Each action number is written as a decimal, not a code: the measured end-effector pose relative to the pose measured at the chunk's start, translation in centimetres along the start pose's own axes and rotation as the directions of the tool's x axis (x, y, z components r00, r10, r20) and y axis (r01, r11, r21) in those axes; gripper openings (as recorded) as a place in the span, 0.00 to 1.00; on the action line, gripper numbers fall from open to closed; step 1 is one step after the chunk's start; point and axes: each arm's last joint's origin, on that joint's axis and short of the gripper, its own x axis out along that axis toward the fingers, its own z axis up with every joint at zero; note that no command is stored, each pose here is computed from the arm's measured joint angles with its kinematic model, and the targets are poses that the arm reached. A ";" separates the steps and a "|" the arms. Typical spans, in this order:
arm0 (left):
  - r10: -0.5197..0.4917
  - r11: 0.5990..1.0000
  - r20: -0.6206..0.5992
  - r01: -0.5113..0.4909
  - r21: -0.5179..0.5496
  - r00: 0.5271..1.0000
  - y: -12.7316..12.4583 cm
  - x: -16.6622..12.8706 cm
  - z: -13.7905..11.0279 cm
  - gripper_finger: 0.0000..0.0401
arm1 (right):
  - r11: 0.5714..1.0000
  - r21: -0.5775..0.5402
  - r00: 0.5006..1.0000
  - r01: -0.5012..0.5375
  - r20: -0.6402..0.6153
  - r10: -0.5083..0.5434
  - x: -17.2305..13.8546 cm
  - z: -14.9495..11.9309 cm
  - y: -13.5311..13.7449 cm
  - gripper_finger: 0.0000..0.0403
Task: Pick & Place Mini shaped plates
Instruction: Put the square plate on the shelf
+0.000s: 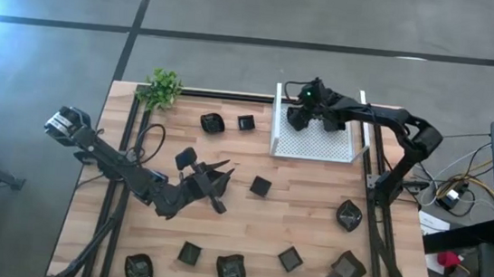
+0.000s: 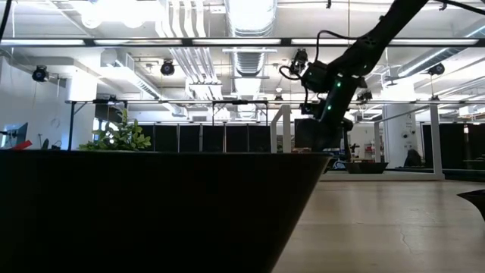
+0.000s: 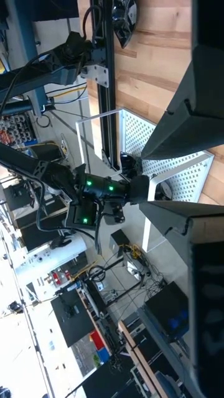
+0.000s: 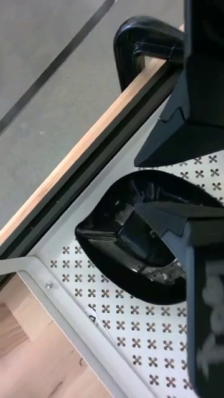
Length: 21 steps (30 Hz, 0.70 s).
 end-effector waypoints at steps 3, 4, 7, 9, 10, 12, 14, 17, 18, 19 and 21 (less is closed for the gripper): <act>0.000 1.000 0.000 0.000 0.000 1.000 0.0 0.0 0.0 0.28 | 1.000 -0.018 1.000 -0.003 -0.003 0.003 -1.5 0.1 -0.2 0.24; 0.000 1.000 0.000 0.000 0.000 1.000 0.0 0.0 0.0 0.28 | 1.000 -0.030 1.000 -0.006 -0.013 0.006 -2.2 0.1 -0.3 0.23; 0.000 1.000 0.000 0.000 0.000 1.000 0.0 0.0 0.0 0.28 | 0.999 -0.043 1.000 -0.020 -0.013 0.019 -4.8 0.3 -0.2 0.18; 0.000 1.000 0.000 0.000 0.001 1.000 0.0 0.0 0.0 0.28 | 0.998 -0.058 0.999 -0.034 0.009 0.034 -6.8 0.5 0.1 0.14; 0.000 1.000 0.000 0.000 0.001 1.000 0.0 0.0 0.0 0.28 | 0.997 -0.070 0.999 -0.044 0.027 0.046 -7.8 0.5 0.4 0.12; 0.000 1.000 0.000 0.000 0.001 1.000 0.0 0.0 0.0 0.28 | 0.993 -0.096 0.994 -0.071 0.073 0.078 -9.8 0.4 1.2 0.07; -0.001 1.000 0.000 0.001 0.001 1.000 0.0 0.0 0.0 0.28 | 0.986 -0.129 0.986 -0.105 0.119 0.120 -11.8 0.2 2.3 0.03; -0.005 1.000 0.001 0.005 0.002 1.000 -0.1 -0.2 0.0 0.28 | 0.975 -0.151 0.967 -0.165 0.172 0.190 -14.3 -0.5 4.1 0.02; -0.008 1.000 0.002 0.008 0.002 1.000 -0.1 -0.2 0.0 0.28 | 0.968 -0.167 0.959 -0.187 0.183 0.217 -15.0 -0.8 4.8 0.02; -0.012 1.000 0.004 0.012 0.002 1.000 -0.2 -0.3 0.0 0.28 | 0.960 -0.185 0.951 -0.208 0.192 0.243 -15.7 -1.0 5.5 0.02; -0.023 1.000 0.007 0.023 0.002 1.000 -0.3 -0.7 0.1 0.28 | 0.943 -0.218 0.935 -0.252 0.198 0.295 -16.8 -1.7 6.8 0.02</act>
